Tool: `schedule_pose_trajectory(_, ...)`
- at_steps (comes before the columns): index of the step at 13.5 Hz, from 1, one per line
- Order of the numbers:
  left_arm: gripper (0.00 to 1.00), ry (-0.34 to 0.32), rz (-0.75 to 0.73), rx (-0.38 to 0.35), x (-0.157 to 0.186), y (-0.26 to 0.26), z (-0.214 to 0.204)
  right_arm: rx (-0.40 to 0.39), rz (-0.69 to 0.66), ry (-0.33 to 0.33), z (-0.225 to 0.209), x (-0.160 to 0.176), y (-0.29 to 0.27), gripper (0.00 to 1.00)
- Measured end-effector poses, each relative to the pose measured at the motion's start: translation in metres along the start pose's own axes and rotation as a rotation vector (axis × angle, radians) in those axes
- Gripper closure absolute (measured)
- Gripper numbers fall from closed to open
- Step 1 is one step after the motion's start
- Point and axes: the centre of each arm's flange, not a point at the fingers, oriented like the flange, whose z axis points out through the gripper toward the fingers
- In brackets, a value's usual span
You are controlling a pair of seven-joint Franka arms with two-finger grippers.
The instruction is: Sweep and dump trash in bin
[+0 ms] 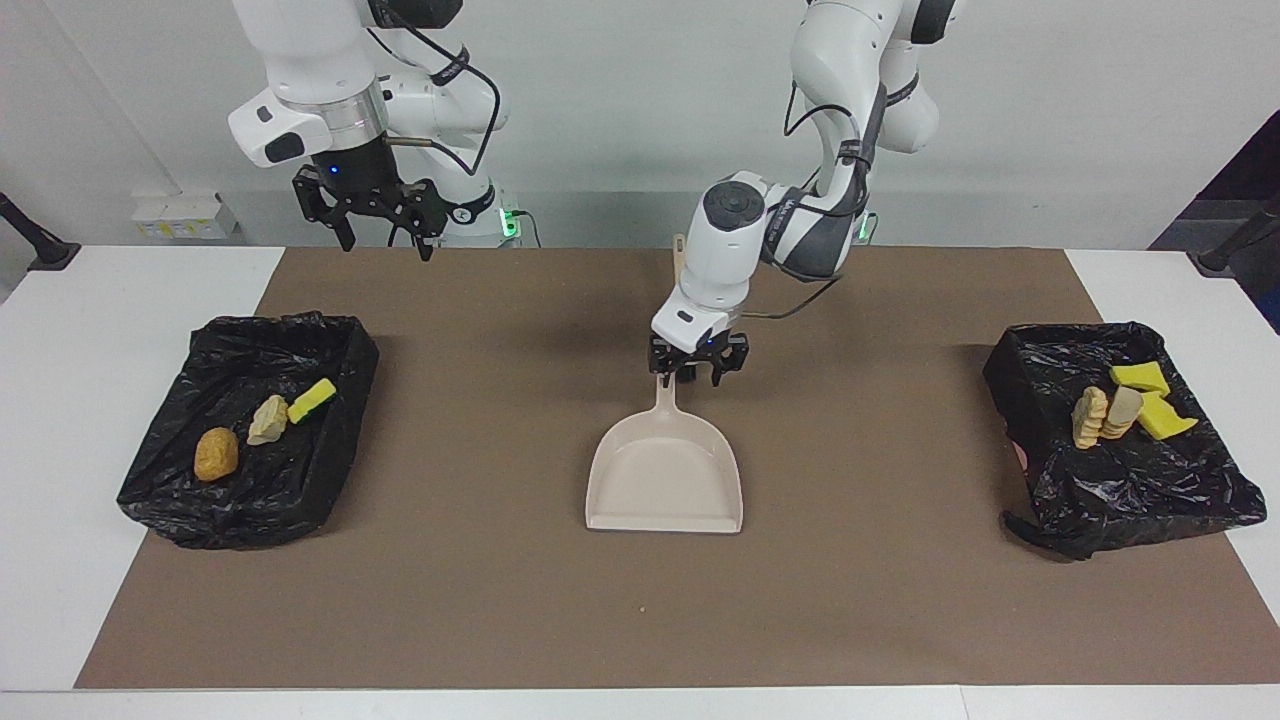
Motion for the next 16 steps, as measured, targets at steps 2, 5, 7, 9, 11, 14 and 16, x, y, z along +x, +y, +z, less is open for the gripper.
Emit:
schedule_pose_trajectory(2, 0.00, -0.007, 0.008, 0.007, 0.015, -0.029, -0.014, 0.008, 0.001, -0.002, 0.000, 0.000, 0.000, 0.00)
schedule_pose_trajectory(5, 0.00, -0.060, 0.045, 0.033, 0.031, -0.088, -0.043, 0.035, 0.003, -0.012, 0.001, 0.001, -0.001, 0.00)
schedule_pose_trajectory(7, 0.00, -0.103, 0.075, 0.043, 0.039, -0.138, -0.064, 0.036, 0.004, -0.013, 0.002, 0.001, -0.001, 0.00)
schedule_pose_trajectory(9, 0.00, -0.126, 0.094, 0.041, 0.039, -0.181, -0.080, 0.036, 0.005, -0.012, 0.001, 0.001, 0.000, 0.00)
schedule_pose_trajectory(11, 0.00, -0.142, 0.103, 0.038, 0.034, -0.212, -0.084, 0.036, 0.005, -0.011, 0.001, 0.001, 0.000, 0.00)
schedule_pose_trajectory(14, 0.00, -0.151, 0.117, 0.048, 0.037, -0.262, -0.087, 0.041, 0.005, -0.006, 0.000, 0.002, 0.000, 0.00)
schedule_pose_trajectory(16, 0.00, -0.140, 0.124, 0.051, 0.042, -0.299, -0.095, 0.045, 0.005, 0.000, -0.002, 0.002, -0.001, 0.00)
